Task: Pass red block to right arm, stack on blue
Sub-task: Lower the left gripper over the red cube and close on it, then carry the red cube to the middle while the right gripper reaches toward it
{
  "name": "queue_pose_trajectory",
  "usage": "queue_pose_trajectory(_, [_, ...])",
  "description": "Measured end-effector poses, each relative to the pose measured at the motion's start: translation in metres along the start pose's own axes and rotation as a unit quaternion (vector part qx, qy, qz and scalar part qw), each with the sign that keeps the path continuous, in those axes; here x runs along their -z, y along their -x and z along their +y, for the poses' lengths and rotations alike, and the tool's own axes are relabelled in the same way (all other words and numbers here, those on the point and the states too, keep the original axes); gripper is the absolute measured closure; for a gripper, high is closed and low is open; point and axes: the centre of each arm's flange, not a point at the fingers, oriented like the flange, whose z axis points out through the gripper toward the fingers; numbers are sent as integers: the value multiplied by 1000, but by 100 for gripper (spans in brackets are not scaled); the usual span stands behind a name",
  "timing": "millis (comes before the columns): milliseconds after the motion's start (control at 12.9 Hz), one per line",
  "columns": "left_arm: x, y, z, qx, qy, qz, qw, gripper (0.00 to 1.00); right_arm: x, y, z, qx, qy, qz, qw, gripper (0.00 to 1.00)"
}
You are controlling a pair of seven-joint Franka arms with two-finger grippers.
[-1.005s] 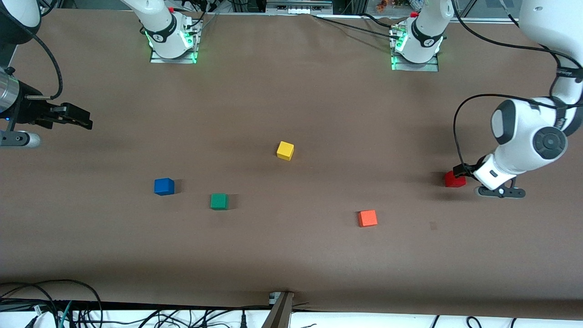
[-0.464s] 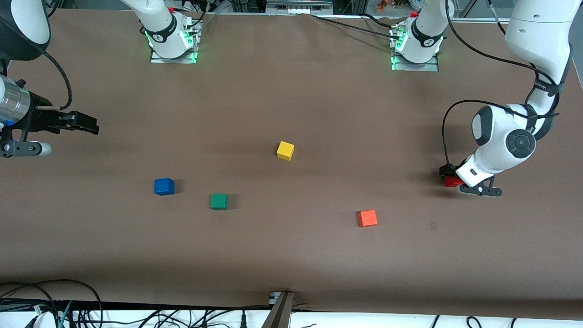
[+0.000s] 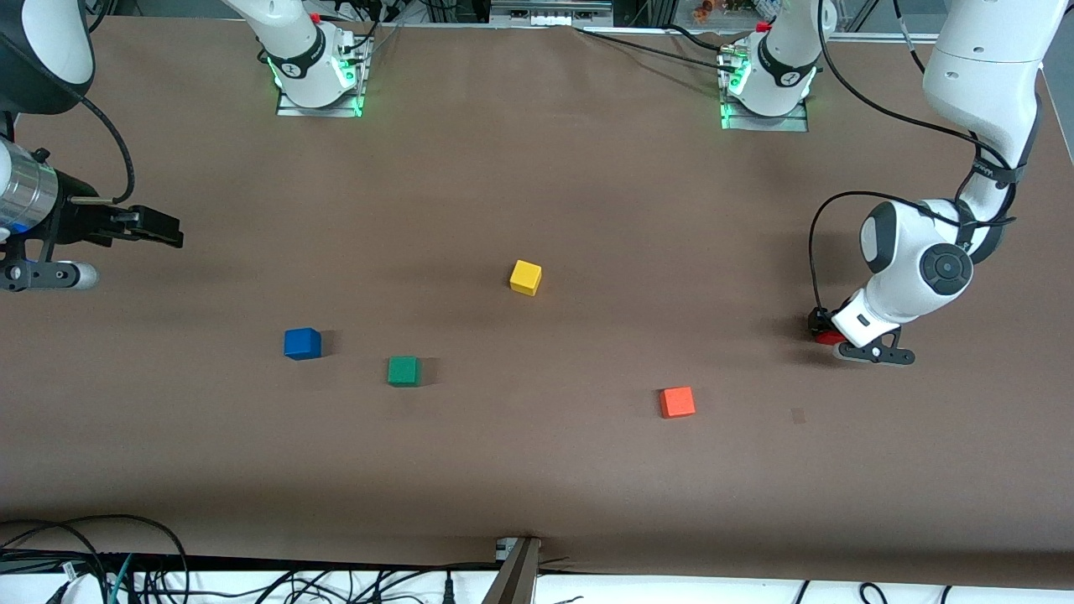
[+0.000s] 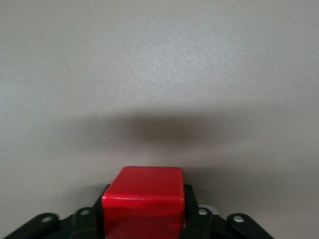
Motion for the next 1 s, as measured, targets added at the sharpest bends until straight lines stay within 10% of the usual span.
queue_pose_trajectory(695, [51, -26, 23, -131, 9, 24, 991, 44, -5, -3, 0, 0, 0, -5, 1000, 0])
queue_pose_trajectory(1005, [67, -37, 74, -210, 95, 64, 971, 44, -23, -12, -14, 6, -43, -21, 999, 0])
